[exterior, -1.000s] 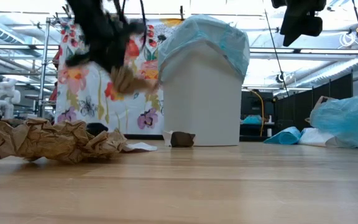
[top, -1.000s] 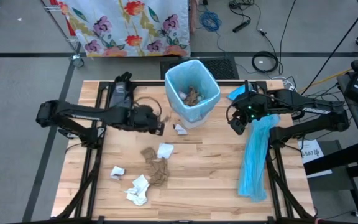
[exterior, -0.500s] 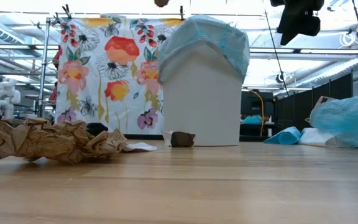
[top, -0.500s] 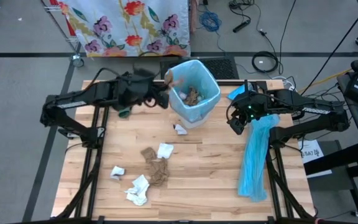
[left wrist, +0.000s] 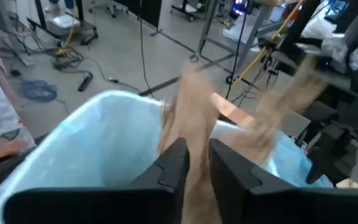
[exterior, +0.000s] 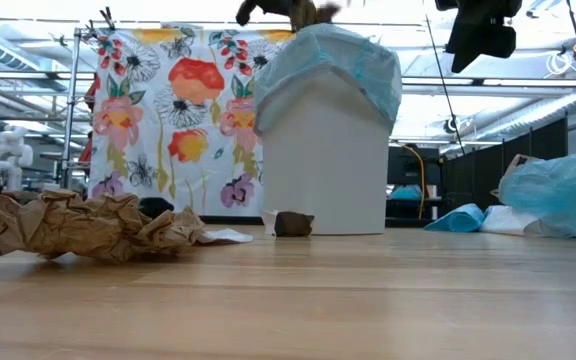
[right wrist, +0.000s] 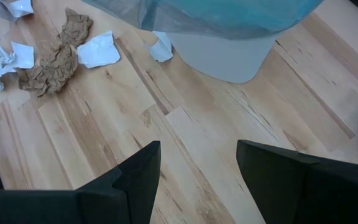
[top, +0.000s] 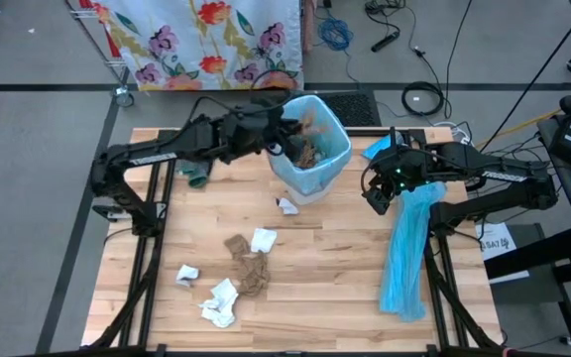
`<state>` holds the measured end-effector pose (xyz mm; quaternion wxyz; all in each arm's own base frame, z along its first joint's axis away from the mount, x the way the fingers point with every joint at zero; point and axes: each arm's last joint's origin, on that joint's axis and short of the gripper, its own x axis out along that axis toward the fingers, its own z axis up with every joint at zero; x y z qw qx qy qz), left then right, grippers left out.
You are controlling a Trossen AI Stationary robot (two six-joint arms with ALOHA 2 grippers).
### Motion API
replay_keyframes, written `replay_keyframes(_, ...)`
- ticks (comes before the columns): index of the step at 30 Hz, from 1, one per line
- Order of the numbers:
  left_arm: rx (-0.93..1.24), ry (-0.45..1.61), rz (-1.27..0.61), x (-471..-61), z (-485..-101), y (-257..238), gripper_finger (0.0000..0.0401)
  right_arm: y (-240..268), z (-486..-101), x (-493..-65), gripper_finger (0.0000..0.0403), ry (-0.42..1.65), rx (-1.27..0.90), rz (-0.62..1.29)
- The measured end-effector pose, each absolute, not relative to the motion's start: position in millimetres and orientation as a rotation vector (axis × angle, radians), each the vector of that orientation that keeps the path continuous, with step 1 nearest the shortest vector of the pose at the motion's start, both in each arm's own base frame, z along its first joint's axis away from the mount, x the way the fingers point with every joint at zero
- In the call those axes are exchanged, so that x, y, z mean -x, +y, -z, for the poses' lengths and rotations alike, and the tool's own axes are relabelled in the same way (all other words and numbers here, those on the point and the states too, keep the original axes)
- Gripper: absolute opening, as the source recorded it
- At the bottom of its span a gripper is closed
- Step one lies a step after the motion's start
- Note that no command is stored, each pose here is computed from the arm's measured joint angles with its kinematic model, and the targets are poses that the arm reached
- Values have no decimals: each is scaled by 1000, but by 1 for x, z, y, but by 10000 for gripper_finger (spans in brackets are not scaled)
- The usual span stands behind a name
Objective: Place trash/remove bag and relplace
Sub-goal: Put the brown napkin into the trash bin, then put the right white paper into the trash bin
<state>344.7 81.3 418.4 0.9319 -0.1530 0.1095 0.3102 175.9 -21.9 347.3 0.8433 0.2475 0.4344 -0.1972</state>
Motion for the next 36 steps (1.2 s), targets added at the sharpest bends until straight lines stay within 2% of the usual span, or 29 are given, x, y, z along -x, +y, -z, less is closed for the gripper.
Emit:
replay_keyframes(5,321,243,-625,-352,-411,88,134,-22,-347,-176,203,918,-524,414)
replay_keyframes(9,318,247,-602,-351,-412,85,164,-22,-347,-176,203,920,-524,413)
replay_keyframes(15,342,285,-525,-328,-426,68,166,-22,-347,-176,203,921,-523,413)
replay_keyframes(19,339,394,-513,-299,-433,50,166,-22,-347,-175,203,925,-522,413)
replay_keyframes(23,313,542,-596,-280,-424,26,166,-22,-347,-175,203,925,-520,412)
replay_keyframes(28,275,666,-652,-283,-383,-2,166,-22,-347,-176,203,925,-521,412)
replay_keyframes(36,361,728,-640,-290,-281,-27,166,-22,-347,-176,203,917,-543,424)
